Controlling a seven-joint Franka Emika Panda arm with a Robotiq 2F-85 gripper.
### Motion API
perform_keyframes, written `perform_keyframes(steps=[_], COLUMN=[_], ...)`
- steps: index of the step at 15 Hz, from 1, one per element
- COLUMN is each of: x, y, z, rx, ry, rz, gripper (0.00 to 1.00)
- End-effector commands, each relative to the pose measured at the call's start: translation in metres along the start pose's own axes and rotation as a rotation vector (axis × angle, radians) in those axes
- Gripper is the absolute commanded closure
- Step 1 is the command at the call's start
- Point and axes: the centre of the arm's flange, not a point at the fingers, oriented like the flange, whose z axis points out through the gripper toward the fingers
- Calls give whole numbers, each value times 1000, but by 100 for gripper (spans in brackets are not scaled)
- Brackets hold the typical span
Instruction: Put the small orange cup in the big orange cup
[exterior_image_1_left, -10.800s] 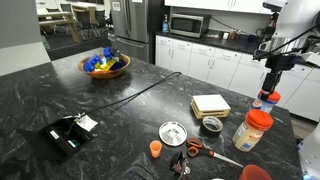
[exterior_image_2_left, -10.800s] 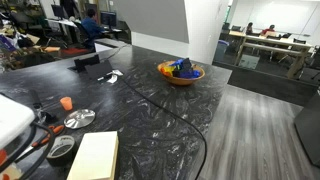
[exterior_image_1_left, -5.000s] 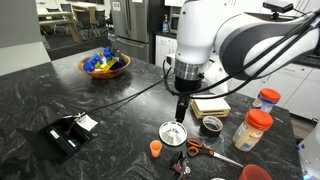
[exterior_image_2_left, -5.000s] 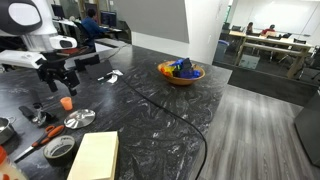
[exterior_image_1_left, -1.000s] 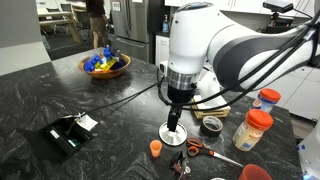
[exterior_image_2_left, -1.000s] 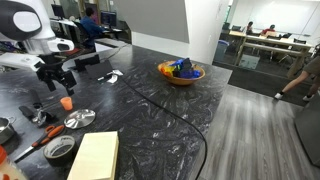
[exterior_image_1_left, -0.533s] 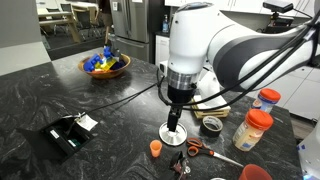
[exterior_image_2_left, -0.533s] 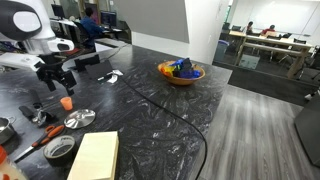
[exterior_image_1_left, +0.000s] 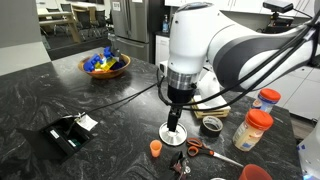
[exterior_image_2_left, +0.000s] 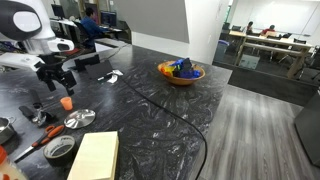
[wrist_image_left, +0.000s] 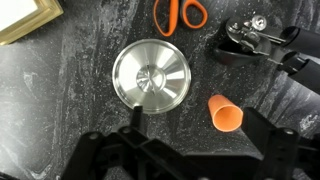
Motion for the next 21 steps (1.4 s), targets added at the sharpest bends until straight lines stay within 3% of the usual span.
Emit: perform_keyframes(steps=[1,21], x=[0,10], y=[0,-12], z=[0,37], rx=[0,23], ry=[0,-5], rz=[0,-16], gripper=[0,0])
